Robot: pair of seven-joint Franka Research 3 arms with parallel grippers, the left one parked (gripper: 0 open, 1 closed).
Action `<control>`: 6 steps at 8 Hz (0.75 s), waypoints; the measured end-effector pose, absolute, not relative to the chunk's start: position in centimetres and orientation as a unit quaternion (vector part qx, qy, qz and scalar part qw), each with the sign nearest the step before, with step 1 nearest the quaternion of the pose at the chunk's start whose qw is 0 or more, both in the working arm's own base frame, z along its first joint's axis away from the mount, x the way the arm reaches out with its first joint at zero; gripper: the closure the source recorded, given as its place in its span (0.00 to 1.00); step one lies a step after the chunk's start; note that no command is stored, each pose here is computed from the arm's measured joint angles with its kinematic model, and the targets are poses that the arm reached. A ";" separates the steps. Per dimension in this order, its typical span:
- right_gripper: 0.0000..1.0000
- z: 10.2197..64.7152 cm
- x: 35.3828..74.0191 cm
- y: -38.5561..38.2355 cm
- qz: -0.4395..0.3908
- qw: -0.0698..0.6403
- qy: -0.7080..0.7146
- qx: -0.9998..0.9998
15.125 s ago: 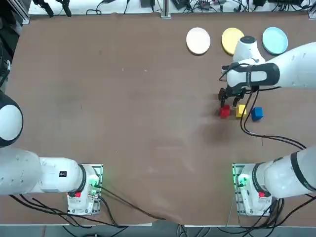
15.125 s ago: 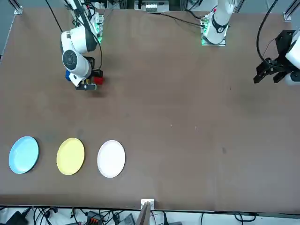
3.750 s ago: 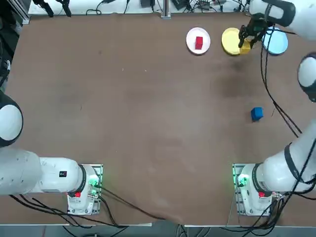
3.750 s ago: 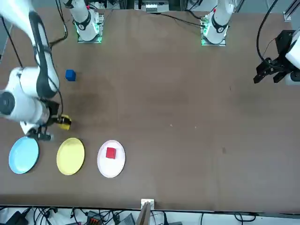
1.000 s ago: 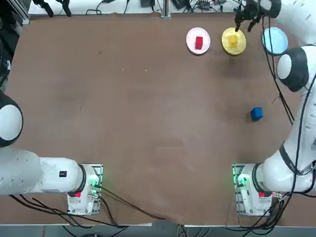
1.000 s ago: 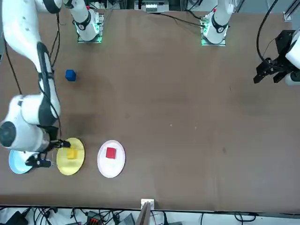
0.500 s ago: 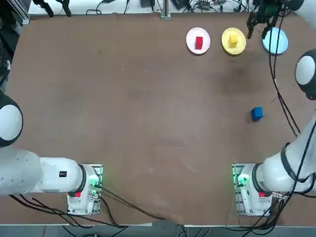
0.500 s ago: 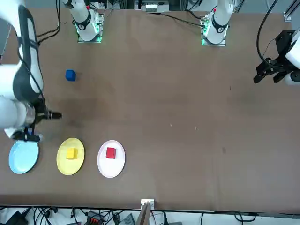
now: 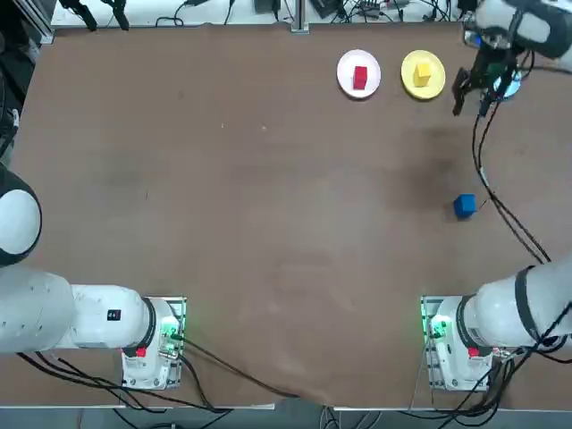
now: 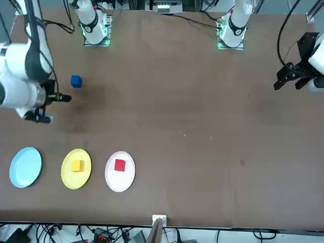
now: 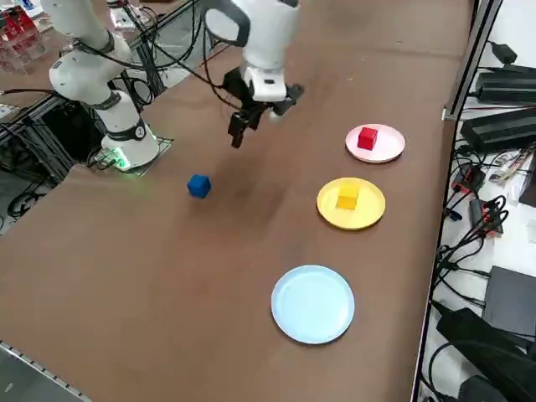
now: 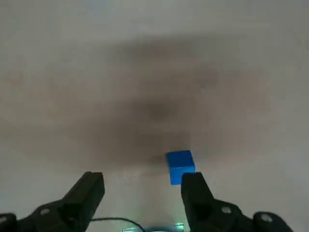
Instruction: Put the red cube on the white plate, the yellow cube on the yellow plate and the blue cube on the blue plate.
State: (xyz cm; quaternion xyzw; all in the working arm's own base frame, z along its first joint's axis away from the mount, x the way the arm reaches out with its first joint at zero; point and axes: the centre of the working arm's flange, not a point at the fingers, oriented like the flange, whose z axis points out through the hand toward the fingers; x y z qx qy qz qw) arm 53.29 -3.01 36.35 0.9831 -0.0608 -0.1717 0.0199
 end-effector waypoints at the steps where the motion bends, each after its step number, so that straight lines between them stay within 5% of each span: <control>1: 0.03 34.9 50.8 -3.5 -0.171 0.018 -0.066 0.983; 6: 0.05 29.2 44.1 -7.9 -0.198 -0.004 -0.064 0.978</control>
